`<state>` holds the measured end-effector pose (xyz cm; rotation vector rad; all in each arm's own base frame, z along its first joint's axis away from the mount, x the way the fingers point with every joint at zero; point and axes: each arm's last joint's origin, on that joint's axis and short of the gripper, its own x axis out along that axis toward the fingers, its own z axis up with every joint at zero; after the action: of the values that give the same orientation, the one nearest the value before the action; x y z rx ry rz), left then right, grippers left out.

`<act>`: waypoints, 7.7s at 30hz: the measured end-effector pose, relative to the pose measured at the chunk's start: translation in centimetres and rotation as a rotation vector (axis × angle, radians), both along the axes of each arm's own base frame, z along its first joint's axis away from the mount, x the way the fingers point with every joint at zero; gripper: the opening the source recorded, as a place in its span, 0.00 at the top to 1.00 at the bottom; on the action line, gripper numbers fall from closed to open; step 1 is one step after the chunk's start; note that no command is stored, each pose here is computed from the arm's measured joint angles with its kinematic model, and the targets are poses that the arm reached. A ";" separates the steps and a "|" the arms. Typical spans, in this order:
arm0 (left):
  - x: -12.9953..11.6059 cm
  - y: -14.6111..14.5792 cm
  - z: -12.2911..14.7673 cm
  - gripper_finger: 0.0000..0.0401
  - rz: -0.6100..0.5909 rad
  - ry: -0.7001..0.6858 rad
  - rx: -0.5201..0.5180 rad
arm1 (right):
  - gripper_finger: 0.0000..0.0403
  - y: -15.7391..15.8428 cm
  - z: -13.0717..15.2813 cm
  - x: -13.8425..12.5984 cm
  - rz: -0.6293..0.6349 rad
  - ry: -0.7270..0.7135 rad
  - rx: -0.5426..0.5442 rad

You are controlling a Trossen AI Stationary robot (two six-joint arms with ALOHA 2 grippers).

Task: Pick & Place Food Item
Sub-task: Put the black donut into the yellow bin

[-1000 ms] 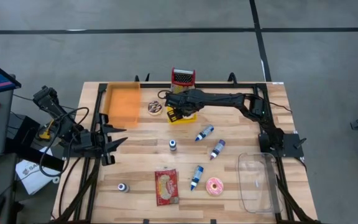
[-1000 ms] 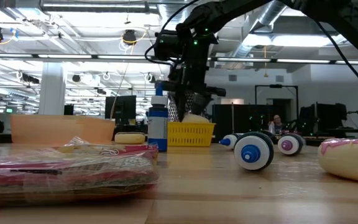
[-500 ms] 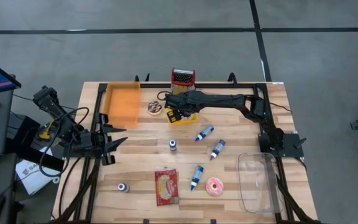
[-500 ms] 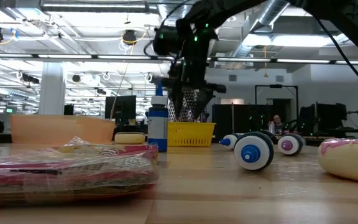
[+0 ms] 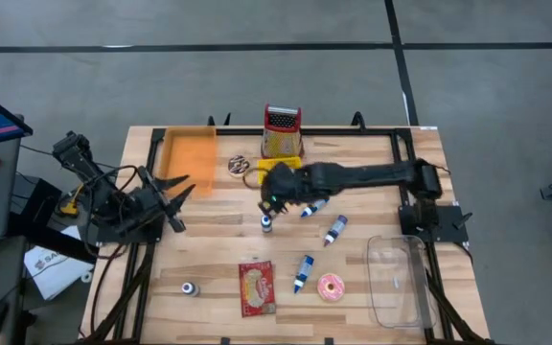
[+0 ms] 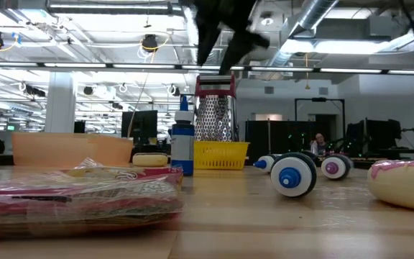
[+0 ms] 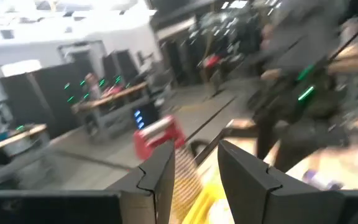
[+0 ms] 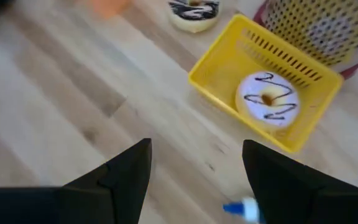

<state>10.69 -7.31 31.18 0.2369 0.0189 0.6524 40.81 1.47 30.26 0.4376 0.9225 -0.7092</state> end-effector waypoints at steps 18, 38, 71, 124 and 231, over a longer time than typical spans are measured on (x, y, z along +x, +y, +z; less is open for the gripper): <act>3.1 -0.3 -2.1 0.82 -0.507 -0.030 -0.097 | 0.39 16.8 3.9 -10.1 0.437 0.067 -0.392; 13.8 -0.7 0.4 0.73 0.025 0.447 0.088 | 0.39 28.4 4.2 -22.0 0.436 -0.401 -0.402; 18.1 19.1 -11.6 0.55 -0.235 1.358 -0.469 | 0.39 26.1 7.1 -21.0 0.323 -0.392 -0.361; 18.4 24.3 -14.7 0.42 -0.234 1.289 -0.500 | 0.39 28.0 7.3 -23.5 0.350 -0.515 -0.334; 23.1 17.2 -9.2 0.81 -0.302 1.120 -0.251 | 0.39 27.9 7.4 -23.4 0.365 -0.519 -0.370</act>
<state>33.82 9.89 21.99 0.3283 1.1131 0.1455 17.44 29.41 37.64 0.1045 0.3512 -0.3866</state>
